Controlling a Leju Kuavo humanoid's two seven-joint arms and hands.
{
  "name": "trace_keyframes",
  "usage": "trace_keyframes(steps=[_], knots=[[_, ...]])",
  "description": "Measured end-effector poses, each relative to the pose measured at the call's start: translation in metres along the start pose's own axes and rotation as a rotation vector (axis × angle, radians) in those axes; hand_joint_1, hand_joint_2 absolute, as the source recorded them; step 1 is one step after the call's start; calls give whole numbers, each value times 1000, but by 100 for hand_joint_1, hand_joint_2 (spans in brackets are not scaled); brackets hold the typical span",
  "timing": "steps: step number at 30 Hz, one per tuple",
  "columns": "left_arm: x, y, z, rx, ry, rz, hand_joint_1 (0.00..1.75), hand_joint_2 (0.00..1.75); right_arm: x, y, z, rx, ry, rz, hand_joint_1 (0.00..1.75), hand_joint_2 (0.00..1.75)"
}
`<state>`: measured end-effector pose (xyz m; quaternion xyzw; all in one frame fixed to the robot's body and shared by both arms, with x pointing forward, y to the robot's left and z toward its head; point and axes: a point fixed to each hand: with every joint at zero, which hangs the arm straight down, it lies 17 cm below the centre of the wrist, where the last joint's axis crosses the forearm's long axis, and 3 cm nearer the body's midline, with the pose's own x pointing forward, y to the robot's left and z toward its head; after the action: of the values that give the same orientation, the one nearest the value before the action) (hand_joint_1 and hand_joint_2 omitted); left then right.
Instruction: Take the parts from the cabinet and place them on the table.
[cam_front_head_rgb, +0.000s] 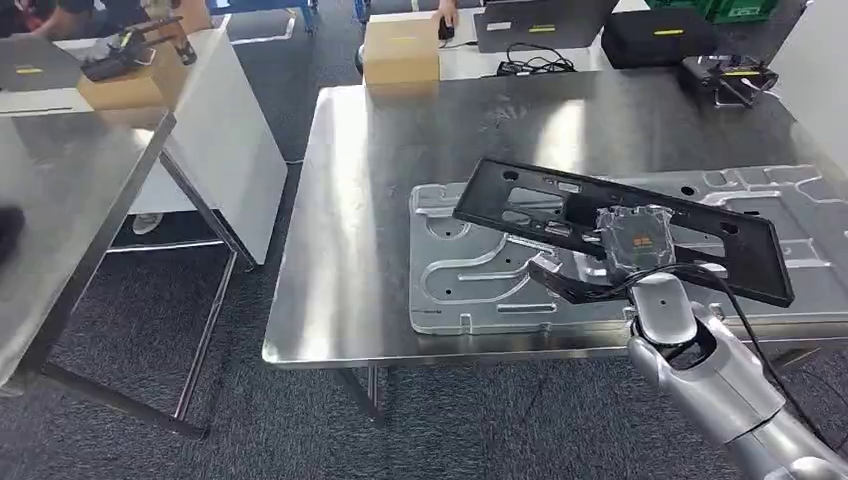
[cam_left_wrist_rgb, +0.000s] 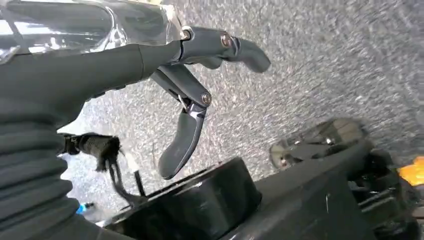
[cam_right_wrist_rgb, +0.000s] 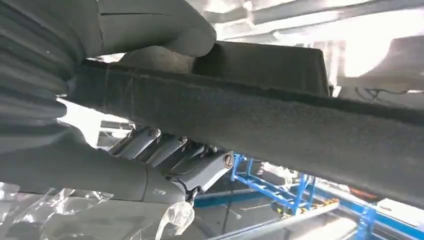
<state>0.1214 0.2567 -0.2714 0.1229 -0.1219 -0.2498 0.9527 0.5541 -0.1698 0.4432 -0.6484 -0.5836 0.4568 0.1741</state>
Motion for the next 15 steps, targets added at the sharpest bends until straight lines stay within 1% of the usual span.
trace_keyframes(steps=[15], knots=[[10,-1,1,9,-10,6,0,175,-5,-6,-4,-11,8,2,175,175]])
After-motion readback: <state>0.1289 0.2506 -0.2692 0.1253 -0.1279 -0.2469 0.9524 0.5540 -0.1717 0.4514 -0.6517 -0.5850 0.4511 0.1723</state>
